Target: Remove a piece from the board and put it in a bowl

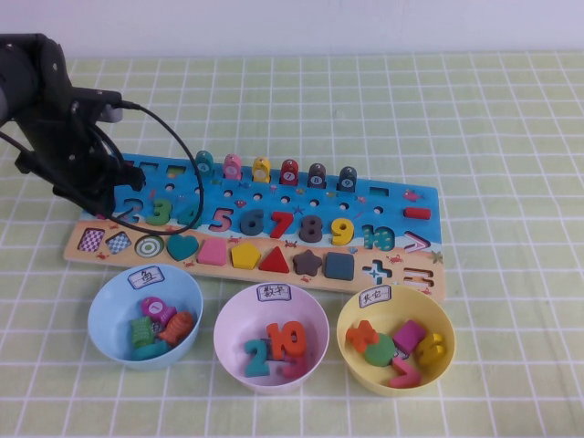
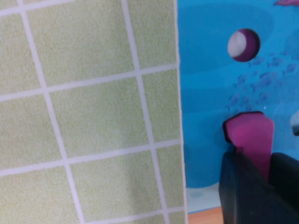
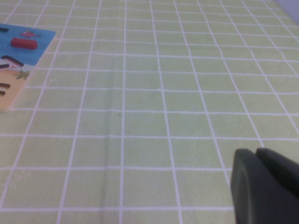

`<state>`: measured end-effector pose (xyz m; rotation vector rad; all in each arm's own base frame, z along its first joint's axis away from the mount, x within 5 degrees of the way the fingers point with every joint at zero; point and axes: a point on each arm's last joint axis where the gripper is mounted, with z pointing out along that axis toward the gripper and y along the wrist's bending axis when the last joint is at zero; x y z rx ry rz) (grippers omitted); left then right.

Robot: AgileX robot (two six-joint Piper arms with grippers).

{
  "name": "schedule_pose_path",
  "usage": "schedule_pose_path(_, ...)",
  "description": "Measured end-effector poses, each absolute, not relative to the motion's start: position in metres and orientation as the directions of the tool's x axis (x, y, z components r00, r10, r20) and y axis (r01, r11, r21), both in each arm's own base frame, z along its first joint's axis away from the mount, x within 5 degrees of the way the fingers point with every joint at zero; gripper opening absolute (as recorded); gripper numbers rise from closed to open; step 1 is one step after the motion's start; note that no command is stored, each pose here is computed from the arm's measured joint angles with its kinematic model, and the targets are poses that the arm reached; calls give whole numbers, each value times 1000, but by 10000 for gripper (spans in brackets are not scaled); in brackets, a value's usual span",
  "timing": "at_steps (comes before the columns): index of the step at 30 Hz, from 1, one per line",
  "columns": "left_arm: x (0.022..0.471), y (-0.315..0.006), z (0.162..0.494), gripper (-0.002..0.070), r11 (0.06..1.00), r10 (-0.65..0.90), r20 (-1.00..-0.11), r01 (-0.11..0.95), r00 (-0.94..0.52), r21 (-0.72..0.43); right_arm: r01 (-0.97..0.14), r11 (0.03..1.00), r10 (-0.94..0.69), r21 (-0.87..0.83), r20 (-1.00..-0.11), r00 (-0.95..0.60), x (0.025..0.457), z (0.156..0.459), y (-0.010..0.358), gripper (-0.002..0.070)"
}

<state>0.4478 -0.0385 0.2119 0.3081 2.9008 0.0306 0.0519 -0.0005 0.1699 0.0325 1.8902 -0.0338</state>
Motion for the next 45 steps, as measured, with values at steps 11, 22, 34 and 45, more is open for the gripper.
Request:
schedule_pose_path(11,449,-40,212,66,979,202,-238,202,-950,28,40,999,6,-7,-949,-314,52,170,-1,-18)
schedule_pose_path(22,453,-46,200,66,982,170,-235,184,-957,-40,40,999,6,-7,-949,-314,52,170,-1,-18)
schedule_pose_path(34,445,-41,234,66,978,203,-289,205,-936,21,40,999,6,-7,-949,-314,52,170,-1,-18)
schedule_pose_path(45,386,-72,316,66,928,364,-339,370,-868,49,40,999,6,-7,-949,-314,52,170,-1,-18)
